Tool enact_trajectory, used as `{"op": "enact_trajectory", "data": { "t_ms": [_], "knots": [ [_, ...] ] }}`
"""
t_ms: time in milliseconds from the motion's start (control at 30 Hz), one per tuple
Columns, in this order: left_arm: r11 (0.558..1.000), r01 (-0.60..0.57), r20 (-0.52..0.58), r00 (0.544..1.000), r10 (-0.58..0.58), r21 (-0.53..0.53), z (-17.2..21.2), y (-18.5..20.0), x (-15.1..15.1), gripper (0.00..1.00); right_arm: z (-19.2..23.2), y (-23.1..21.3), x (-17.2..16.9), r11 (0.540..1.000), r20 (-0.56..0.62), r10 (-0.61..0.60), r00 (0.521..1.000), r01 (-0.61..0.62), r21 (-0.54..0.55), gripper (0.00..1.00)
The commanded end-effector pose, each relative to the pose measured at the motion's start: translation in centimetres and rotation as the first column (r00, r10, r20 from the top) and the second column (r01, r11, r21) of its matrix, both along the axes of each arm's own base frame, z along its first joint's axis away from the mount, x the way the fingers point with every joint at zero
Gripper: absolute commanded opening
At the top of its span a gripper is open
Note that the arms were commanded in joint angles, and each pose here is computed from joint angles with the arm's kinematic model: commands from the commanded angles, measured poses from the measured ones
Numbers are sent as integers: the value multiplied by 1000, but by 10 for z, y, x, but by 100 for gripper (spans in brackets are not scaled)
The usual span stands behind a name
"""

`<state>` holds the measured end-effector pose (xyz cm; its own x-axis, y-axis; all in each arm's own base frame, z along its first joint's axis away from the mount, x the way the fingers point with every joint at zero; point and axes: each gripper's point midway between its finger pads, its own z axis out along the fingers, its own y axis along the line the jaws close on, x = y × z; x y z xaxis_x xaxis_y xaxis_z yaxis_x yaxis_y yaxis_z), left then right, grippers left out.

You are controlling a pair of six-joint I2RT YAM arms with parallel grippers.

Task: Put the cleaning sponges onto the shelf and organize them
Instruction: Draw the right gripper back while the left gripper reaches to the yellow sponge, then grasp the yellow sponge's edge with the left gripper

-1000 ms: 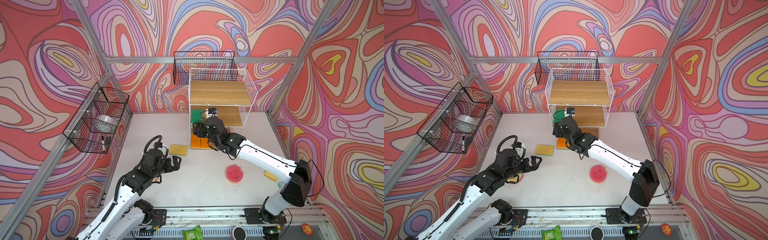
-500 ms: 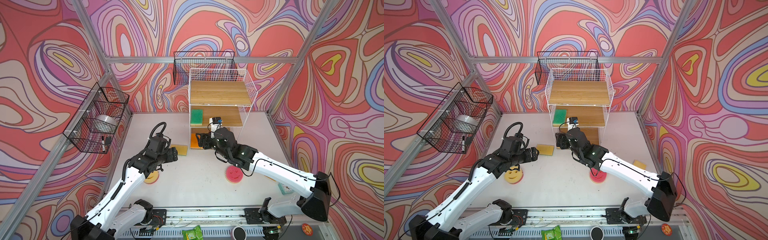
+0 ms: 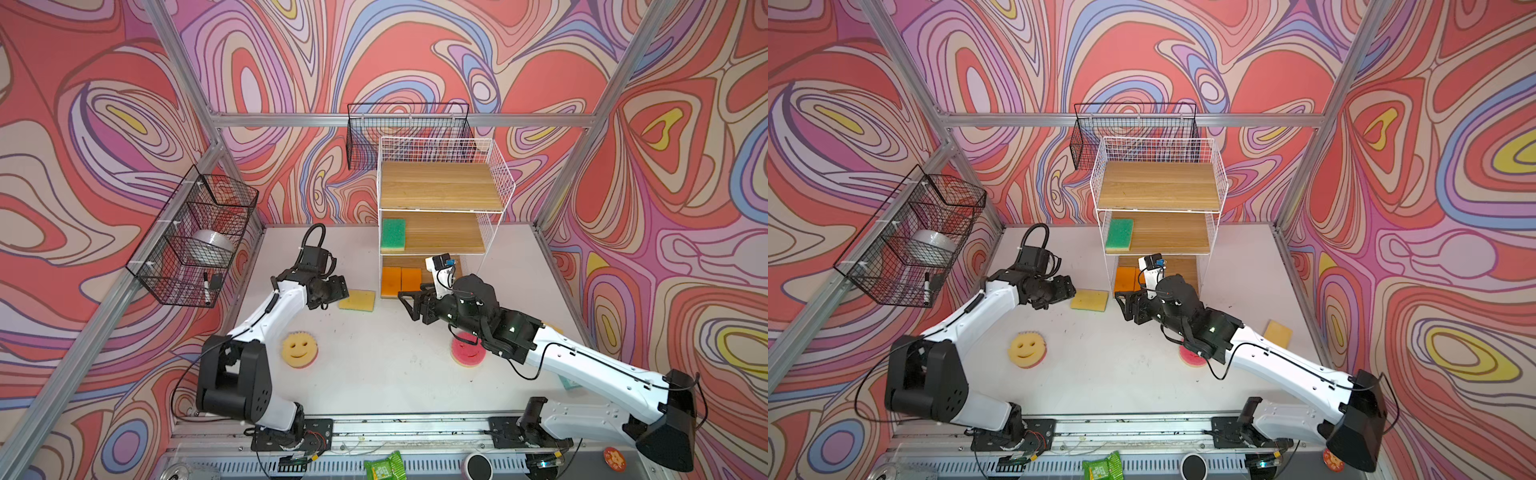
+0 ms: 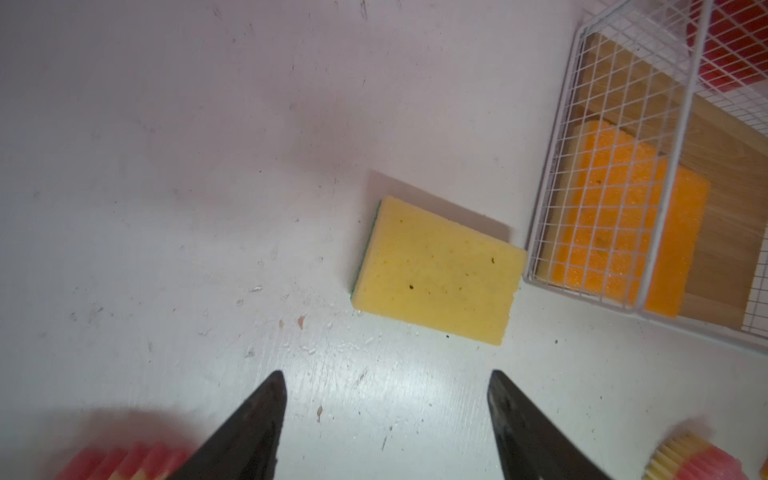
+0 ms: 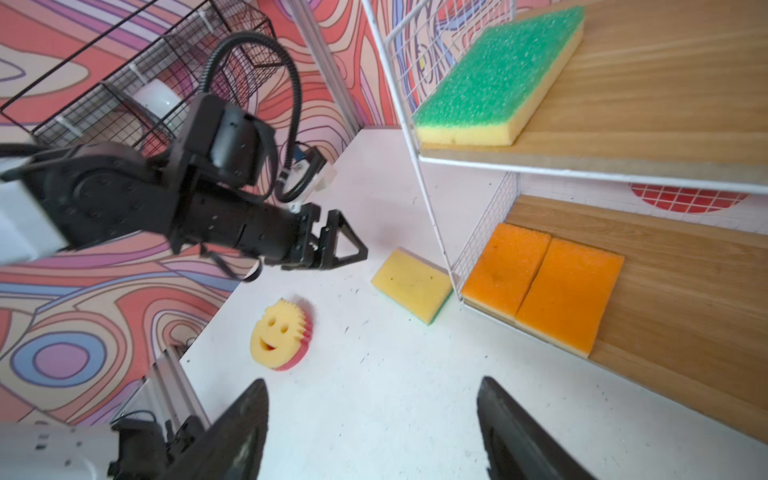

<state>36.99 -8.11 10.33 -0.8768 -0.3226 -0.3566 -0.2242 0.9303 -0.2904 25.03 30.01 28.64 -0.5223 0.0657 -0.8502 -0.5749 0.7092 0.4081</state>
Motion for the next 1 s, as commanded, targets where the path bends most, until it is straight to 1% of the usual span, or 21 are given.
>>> {"op": "enact_trajectory", "data": {
  "t_ms": [0,67,100,333,433,600,867,967],
  "knots": [
    [1000,14,16,1000,-14,-1,-6,-3,19,58,3,-1,-13,998,48,58,997,-59,12,81],
    [1000,15,1,1000,-15,10,-16,-2,26,51,0,-6,-14,998,62,55,997,-55,2,81],
    [1000,19,-5,1000,-19,13,-22,-3,28,49,-2,-7,-15,998,63,57,996,-57,-3,81],
    [999,27,-18,999,-27,24,-42,-4,39,48,-17,-4,-19,994,48,98,994,-95,-60,81],
    [999,26,-26,999,-25,33,-48,-3,40,43,-21,0,-20,991,40,116,992,-114,-66,81],
    [1000,25,-28,999,-24,18,-52,-6,43,35,-23,4,-19,990,41,129,991,-126,-68,82],
    [1000,27,-51,998,-26,12,-65,-8,45,32,-25,3,-18,990,37,121,992,-118,-77,82],
    [1000,27,-64,998,-26,13,-70,-7,43,27,-25,1,-17,991,40,112,993,-108,-79,82]
  ]
}}
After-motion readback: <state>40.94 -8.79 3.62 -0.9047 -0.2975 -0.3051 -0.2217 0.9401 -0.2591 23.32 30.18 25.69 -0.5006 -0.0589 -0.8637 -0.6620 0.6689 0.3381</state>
